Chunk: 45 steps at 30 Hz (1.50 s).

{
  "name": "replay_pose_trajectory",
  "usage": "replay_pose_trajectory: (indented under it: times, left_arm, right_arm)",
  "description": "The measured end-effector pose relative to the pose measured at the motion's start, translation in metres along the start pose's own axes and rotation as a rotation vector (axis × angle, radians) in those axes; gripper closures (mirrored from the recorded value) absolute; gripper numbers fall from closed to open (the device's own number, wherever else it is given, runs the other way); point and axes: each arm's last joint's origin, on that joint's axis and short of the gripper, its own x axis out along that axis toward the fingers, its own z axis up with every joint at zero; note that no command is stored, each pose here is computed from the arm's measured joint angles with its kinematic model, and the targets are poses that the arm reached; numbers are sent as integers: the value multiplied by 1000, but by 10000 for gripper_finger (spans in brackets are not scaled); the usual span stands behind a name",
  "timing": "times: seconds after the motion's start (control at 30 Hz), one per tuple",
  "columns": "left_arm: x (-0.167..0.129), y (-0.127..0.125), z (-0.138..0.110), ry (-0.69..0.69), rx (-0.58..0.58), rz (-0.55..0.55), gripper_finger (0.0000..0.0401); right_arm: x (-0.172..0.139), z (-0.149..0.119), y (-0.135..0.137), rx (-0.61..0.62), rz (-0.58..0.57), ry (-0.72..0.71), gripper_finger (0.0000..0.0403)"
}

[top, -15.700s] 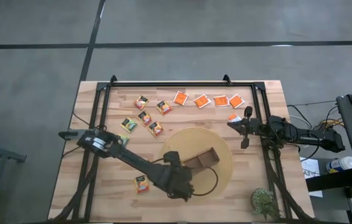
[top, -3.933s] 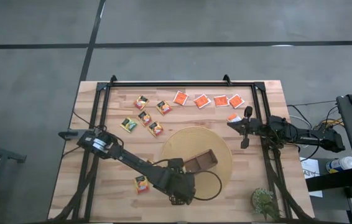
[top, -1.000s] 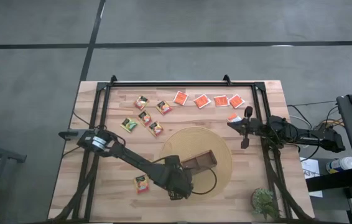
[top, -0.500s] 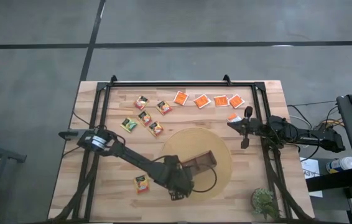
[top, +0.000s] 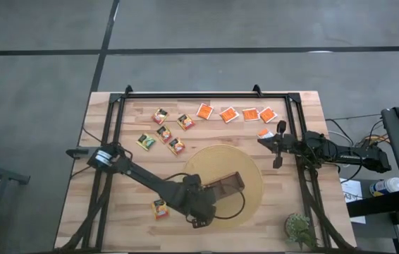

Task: Pick & Place Tea
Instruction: Put the green tea bag into the left section of the wooden organizer

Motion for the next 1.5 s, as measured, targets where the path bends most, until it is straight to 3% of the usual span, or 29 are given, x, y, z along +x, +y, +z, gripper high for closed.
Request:
replay_pose_trajectory:
  times: [0.27, 0.83, 1.3, 1.5]
  left_arm:
    - [-3, -4, -3, -3, -5, -4, 401]
    - [41, 4, -31, 58, -91, -46, 401]
    - [12, -1, -11, 12, -40, -92, 401]
    - [-2, 3, -8, 58, -7, -37, 401]
  right_arm:
    - [0, 0, 0, 0, 0, -1, 394]
    - [0, 0, 0, 0, -1, 0, 394]
    - [0, 0, 0, 0, 0, 0, 394]
    - [0, 0, 0, 0, 0, 0, 394]
